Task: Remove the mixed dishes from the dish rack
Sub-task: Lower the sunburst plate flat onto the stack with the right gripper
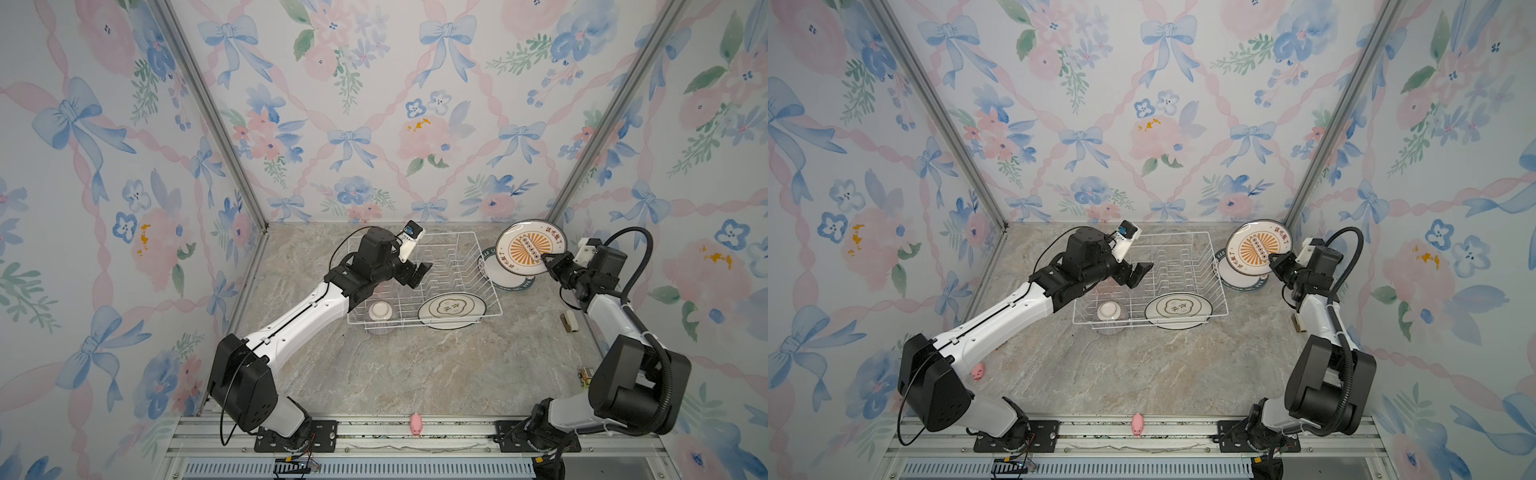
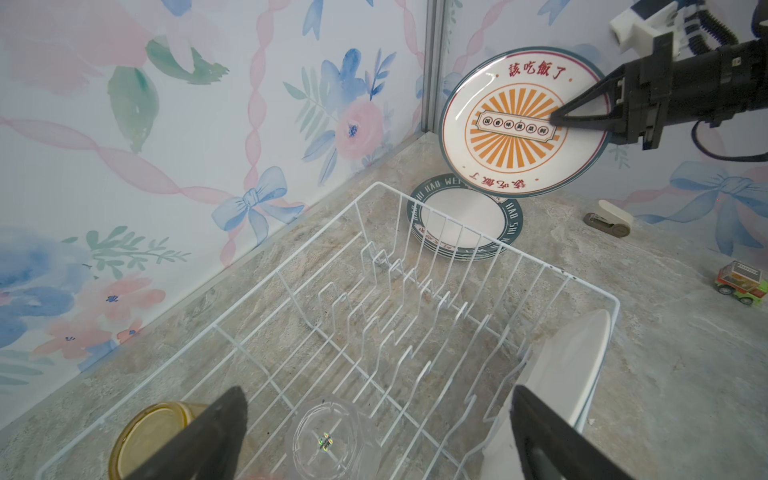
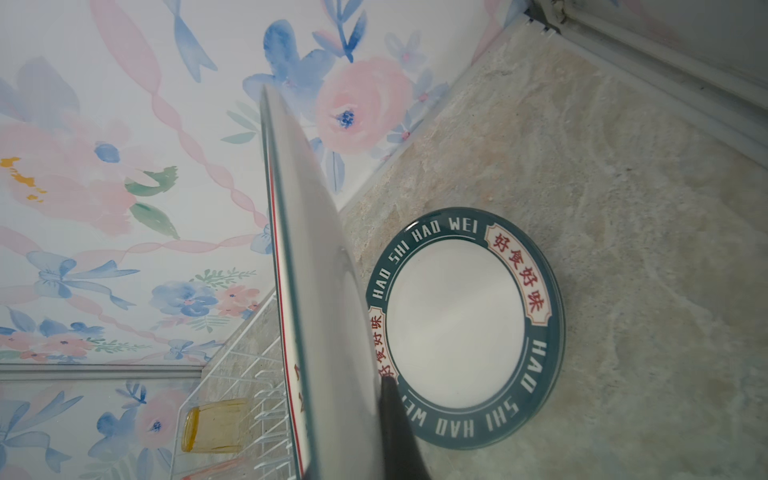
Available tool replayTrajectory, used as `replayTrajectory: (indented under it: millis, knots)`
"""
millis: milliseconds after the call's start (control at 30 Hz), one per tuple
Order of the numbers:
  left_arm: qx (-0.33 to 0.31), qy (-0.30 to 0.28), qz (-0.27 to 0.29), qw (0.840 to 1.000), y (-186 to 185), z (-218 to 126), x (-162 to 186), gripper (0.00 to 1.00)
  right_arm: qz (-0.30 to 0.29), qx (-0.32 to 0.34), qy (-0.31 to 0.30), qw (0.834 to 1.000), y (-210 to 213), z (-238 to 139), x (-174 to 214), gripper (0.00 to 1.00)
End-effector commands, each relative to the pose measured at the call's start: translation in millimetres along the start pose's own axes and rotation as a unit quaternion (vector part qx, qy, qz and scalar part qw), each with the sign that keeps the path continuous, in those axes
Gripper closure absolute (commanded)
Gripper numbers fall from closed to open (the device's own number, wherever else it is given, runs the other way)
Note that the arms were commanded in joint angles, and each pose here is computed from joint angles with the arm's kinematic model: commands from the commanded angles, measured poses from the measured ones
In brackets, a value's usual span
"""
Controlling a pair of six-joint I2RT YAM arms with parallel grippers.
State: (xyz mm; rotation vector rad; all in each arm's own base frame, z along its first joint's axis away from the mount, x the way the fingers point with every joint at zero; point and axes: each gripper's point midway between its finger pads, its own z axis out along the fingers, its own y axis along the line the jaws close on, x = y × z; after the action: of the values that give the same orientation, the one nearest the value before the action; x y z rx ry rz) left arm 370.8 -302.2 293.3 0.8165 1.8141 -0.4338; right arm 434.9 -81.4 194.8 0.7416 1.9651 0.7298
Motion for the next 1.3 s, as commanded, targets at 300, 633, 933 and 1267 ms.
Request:
replayTrajectory:
  millis: [300,633,933,1267]
  knots:
    - [-0.015,-0.014,0.011,1.0,-2,-5,-6,0.02,0.036,0.006,0.026,0.999,-37,53,6,1.0]
    - [-0.01,-0.005,0.008,1.0,-5,0,-1,0.02,0.065,-0.013,0.045,0.997,-46,88,18,1.0]
    - [-0.009,0.001,0.011,1.0,-5,3,1,0.02,0.075,-0.008,0.059,0.995,-52,106,30,1.0]
    - [-0.007,0.004,0.015,1.0,-6,3,2,0.02,0.089,-0.001,0.082,0.993,-64,114,47,0.87]
